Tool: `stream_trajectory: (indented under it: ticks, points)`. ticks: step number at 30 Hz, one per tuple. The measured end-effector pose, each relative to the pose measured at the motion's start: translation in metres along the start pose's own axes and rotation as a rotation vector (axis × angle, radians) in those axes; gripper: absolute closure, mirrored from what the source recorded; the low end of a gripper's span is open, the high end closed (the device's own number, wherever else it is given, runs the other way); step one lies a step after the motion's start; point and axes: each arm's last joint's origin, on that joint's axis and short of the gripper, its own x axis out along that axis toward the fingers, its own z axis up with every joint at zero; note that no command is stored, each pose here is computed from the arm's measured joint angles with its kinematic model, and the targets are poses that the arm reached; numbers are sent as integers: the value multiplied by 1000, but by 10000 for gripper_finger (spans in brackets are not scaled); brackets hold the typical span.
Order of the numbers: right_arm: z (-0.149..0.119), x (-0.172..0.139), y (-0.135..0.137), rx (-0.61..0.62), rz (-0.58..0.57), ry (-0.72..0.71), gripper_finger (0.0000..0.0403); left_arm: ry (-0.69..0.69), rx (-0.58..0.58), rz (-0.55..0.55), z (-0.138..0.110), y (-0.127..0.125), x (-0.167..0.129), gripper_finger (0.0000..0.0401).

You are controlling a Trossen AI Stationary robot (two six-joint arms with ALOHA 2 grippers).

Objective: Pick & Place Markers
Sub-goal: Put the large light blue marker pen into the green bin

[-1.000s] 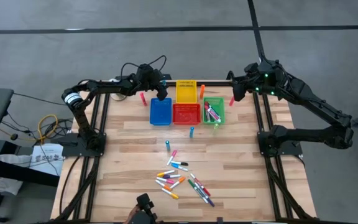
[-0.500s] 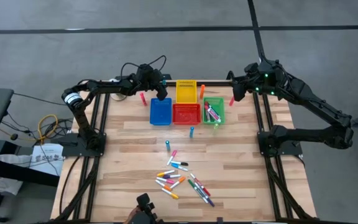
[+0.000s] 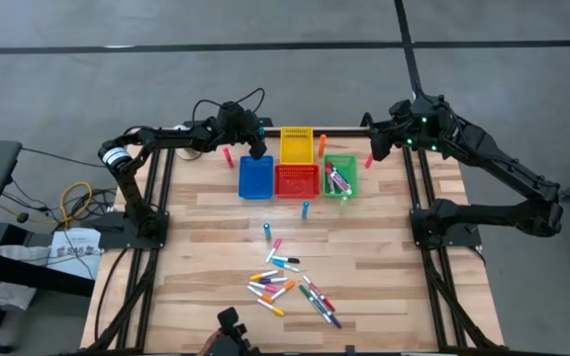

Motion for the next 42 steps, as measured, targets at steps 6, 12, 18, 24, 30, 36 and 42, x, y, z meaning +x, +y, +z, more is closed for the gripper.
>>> stream_trajectory:
  ticks: [6,12,18,24,30,36,42]
  points:
    - [0,0,0,0,0,0,232,0,0,0,0,0,0,274]
    - [0,0,0,0,0,0,232,-4,0,1,0,0,0,297]
    - [0,0,0,0,0,0,232,-8,1,2,1,0,0,311]
    - [0,0,0,0,0,0,233,-14,-2,9,1,3,0,316]
    - [0,0,0,0,0,0,233,-20,-5,18,1,6,-1,316]
    - [0,0,0,0,0,0,233,-71,0,31,12,7,-12,316]
    - [1,0,0,0,1,-6,233,-153,6,98,32,11,-35,316]
